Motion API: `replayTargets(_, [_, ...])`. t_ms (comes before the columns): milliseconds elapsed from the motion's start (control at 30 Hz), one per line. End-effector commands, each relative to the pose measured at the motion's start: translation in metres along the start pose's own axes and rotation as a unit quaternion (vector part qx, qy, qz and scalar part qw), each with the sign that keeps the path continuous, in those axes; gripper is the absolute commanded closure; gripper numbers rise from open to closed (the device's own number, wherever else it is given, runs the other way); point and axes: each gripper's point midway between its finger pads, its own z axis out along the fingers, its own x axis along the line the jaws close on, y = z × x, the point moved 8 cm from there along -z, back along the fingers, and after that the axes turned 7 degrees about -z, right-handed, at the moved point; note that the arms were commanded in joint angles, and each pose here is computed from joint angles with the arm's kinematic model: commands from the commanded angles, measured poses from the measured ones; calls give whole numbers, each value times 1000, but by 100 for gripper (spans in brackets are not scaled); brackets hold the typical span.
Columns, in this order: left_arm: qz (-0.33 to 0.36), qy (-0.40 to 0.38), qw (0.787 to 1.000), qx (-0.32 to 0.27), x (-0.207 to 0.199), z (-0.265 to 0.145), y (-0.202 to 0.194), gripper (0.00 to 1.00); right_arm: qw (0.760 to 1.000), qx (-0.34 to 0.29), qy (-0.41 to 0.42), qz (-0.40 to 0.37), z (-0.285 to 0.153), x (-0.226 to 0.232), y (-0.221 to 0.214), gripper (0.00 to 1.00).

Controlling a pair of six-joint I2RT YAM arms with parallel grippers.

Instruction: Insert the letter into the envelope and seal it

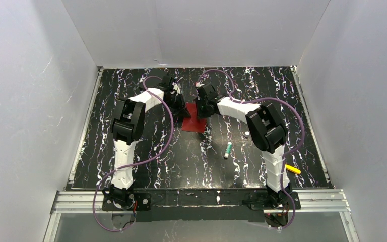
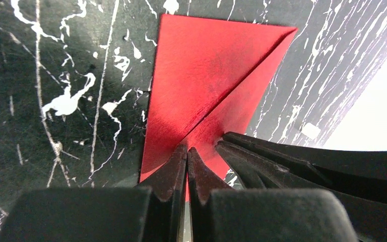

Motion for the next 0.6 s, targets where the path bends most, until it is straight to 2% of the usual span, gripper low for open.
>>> replayTargets(0, [-6, 99, 995, 27, 39, 12, -10, 100, 997, 59, -6, -48, 30, -7, -24, 81])
replayTargets(167, [-13, 96, 994, 56, 42, 17, -13, 100, 990, 86, -41, -101, 42, 7, -20, 84])
replayTargets(367, [-18, 109, 992, 62, 48, 19, -14, 100, 986, 99, -82, -108, 48, 10, -30, 85])
replayTargets(467, [-36, 105, 992, 64, 52, 20, -14, 100, 987, 87, -79, -106, 45, 14, -26, 85])
replayTargets(567, [-42, 100, 992, 63, 54, 19, -13, 100, 992, 41, -48, -106, 37, 24, -11, 83])
